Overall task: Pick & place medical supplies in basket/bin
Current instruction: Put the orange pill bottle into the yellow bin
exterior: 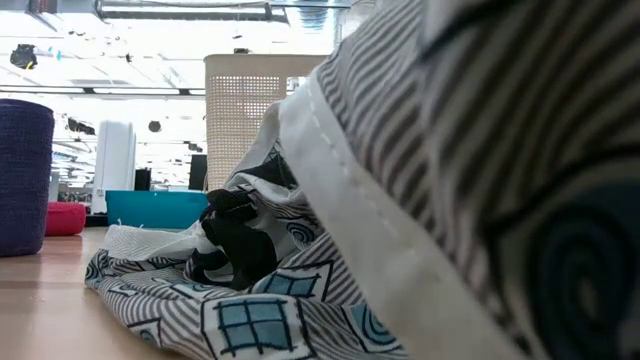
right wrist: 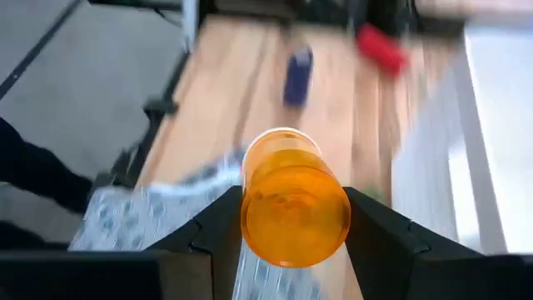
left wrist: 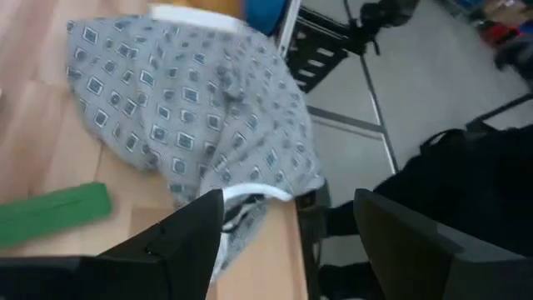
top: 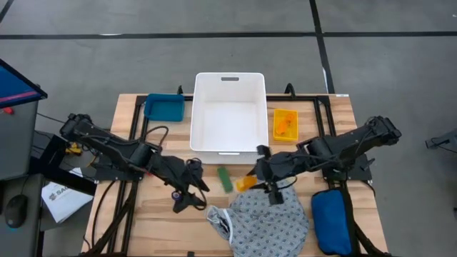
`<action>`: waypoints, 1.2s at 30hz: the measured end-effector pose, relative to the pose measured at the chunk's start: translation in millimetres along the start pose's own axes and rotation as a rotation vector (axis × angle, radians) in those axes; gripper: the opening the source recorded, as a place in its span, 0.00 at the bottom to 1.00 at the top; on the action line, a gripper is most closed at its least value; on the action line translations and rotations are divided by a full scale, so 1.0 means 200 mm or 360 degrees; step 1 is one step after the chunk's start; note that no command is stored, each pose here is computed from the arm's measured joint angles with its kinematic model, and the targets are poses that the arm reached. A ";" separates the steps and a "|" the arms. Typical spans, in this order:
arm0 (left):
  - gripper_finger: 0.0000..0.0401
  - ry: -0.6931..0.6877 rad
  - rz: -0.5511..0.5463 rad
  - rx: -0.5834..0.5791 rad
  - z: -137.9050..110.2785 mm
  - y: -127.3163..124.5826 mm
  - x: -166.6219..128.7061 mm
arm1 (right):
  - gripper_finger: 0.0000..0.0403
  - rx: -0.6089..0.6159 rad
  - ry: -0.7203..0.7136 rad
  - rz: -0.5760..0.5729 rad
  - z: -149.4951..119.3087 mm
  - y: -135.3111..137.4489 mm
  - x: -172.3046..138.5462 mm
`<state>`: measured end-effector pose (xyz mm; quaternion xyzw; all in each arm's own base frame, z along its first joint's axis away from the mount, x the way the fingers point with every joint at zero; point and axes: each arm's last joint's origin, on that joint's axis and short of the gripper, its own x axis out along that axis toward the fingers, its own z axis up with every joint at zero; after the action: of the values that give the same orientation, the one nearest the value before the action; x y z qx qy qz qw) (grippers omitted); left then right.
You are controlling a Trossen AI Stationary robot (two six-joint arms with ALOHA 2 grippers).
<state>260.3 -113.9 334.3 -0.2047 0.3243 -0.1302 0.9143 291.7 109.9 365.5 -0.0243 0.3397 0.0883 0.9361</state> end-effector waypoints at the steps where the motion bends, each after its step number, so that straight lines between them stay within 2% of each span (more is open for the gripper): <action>1: 0.65 -0.0032 -0.0004 0.0003 0.01 -0.01 -0.02 | 0.42 0.0056 0.0059 -0.0012 -0.02 -0.01 -0.02; 4: 0.65 -0.0104 0.0002 -0.0007 0.02 -0.02 -0.09 | 0.43 0.0168 0.0284 -0.0072 -0.10 -0.04 -0.11; 7: 0.65 -0.0191 0.0006 -0.0010 0.03 -0.03 -0.16 | 0.47 0.0199 0.0473 -0.0171 -0.17 -0.05 -0.20; 11: 0.65 -0.0278 0.0011 -0.0015 0.04 -0.03 -0.24 | 0.45 0.0215 0.0596 -0.0301 -0.24 -0.07 -0.33; 14: 0.64 -0.0323 0.0023 -0.0015 0.05 -0.04 -0.27 | 0.42 0.0312 0.0625 -0.0471 -0.28 -0.14 -0.42; 17: 0.64 -0.0341 0.0041 -0.0016 0.05 -0.03 -0.28 | 0.42 0.0554 0.0560 -0.0732 -0.30 -0.23 -0.49; 20: 0.64 -0.0340 0.0042 -0.0016 0.05 -0.03 -0.28 | 0.46 0.0752 0.0517 -0.0885 -0.32 -0.32 -0.54; 23: 0.64 -0.0332 0.0048 -0.0010 0.05 -0.03 -0.27 | 0.49 0.0882 0.0533 -0.0993 -0.36 -0.40 -0.55; 27: 0.64 -0.0333 0.0048 -0.0005 0.05 -0.03 -0.27 | 0.45 0.1075 0.0631 -0.1076 -0.44 -0.50 -0.51; 31: 0.64 -0.0333 0.0048 -0.0004 0.05 -0.03 -0.27 | 0.43 0.1236 0.0673 -0.1082 -0.54 -0.59 -0.44; 36: 0.64 -0.0333 0.0047 -0.0001 0.05 -0.03 -0.27 | 0.49 0.1375 0.0681 -0.1039 -0.66 -0.68 -0.36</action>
<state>224.5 -97.0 373.6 -0.2127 0.2301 -0.0946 0.9449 178.8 -48.0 307.0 0.2390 0.5014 -0.3582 0.7505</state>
